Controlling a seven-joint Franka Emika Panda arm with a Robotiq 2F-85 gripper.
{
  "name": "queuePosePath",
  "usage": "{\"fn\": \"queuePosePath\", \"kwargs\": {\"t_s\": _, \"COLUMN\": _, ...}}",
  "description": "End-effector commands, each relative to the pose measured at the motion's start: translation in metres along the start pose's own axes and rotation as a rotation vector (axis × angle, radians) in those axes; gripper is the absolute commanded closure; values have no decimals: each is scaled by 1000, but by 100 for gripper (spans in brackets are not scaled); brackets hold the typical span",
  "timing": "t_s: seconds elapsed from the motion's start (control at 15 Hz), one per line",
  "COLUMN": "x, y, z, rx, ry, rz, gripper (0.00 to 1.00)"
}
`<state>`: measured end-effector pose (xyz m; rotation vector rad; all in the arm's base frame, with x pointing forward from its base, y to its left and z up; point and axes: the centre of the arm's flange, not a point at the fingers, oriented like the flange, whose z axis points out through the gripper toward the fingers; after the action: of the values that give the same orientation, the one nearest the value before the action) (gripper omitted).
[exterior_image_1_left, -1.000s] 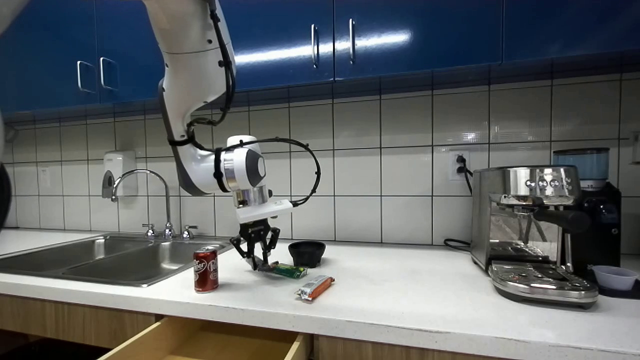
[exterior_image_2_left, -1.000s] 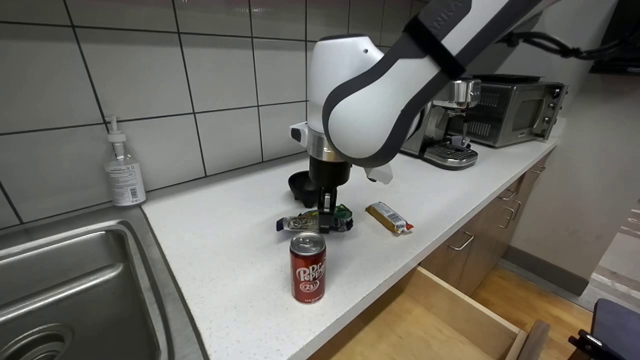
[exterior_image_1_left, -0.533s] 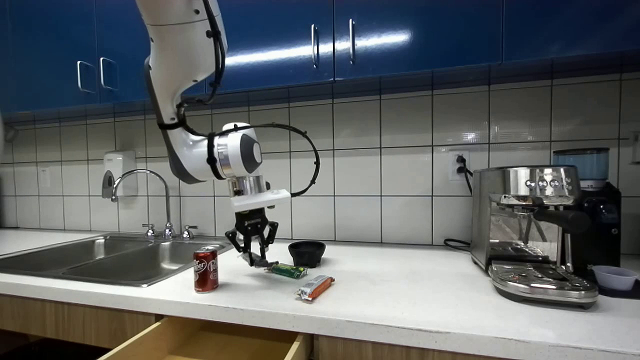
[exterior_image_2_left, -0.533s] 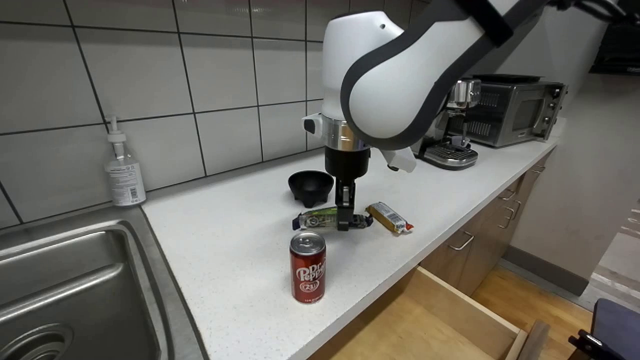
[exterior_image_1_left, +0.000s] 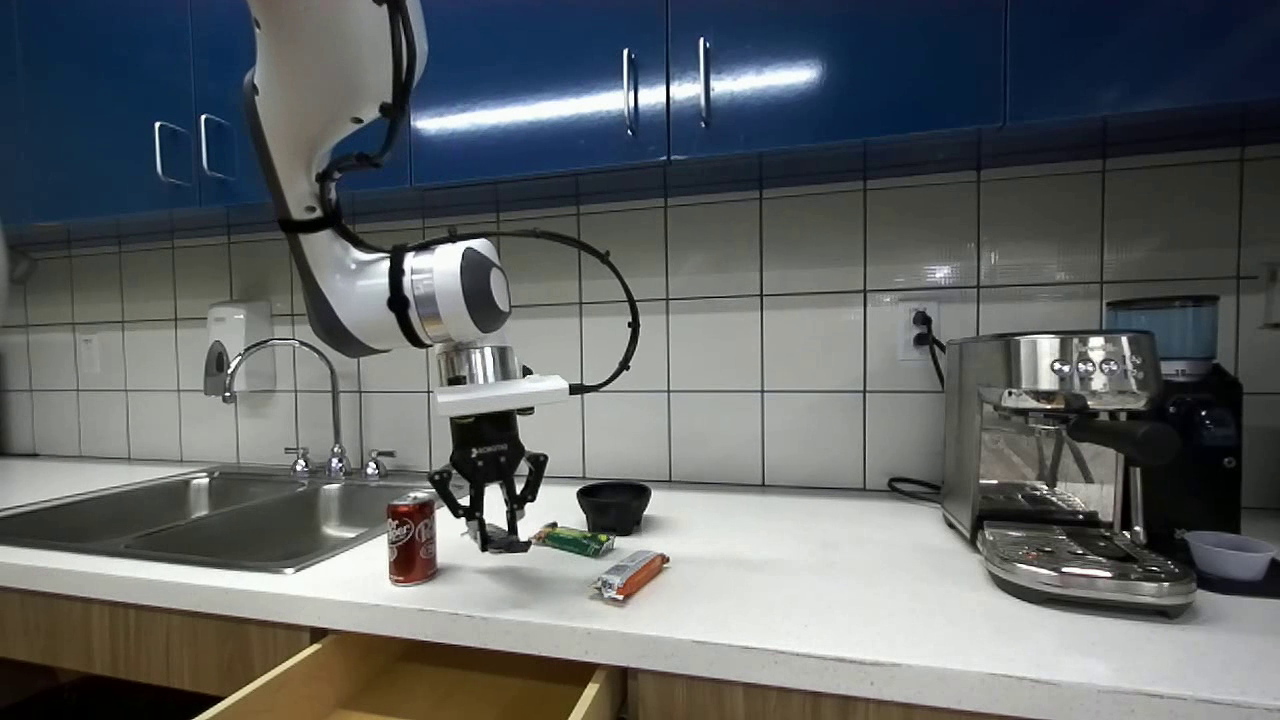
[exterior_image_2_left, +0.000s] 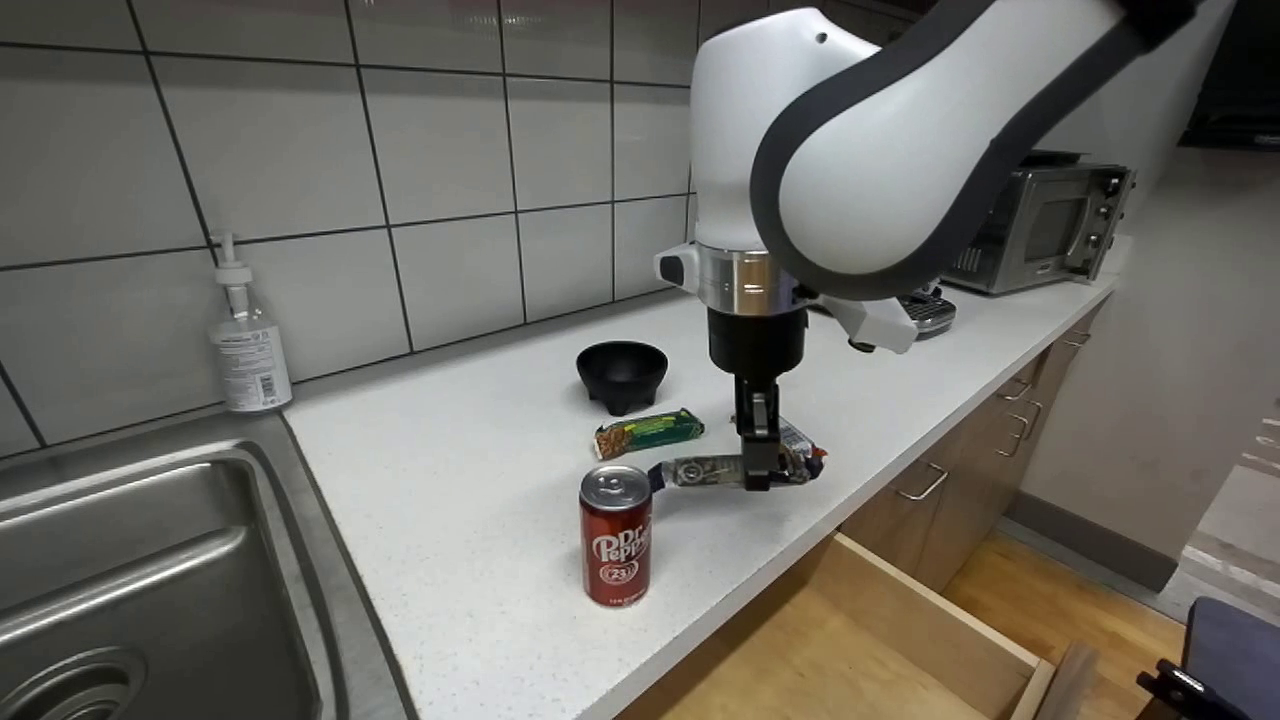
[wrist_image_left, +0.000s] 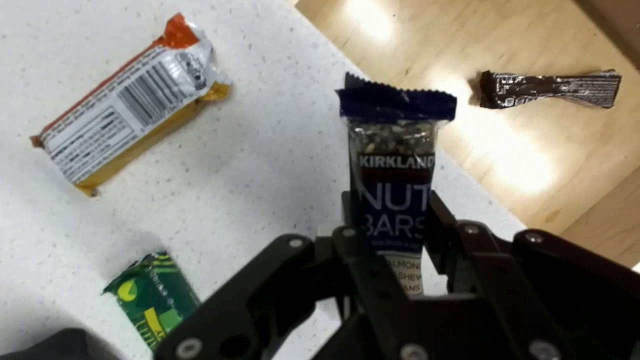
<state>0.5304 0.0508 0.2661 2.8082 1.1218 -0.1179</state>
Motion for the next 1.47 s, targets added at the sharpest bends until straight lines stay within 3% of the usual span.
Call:
{"fn": "queuePosePath", "kwargs": {"t_s": 0.0, "x": -27, "y": -21, "z": 1, "rx": 13, "ry": -44, "rz": 36, "gripper": 92}}
{"fn": "queuePosePath", "kwargs": {"t_s": 0.8, "x": -73, "y": -48, "z": 43, "rx": 125, "ry": -118, "rz": 21, "gripper": 92}}
{"fn": "queuePosePath", "kwargs": {"t_s": 1.4, "x": -72, "y": -52, "z": 64, "rx": 179, "ry": -139, "rz": -214, "gripper": 92}}
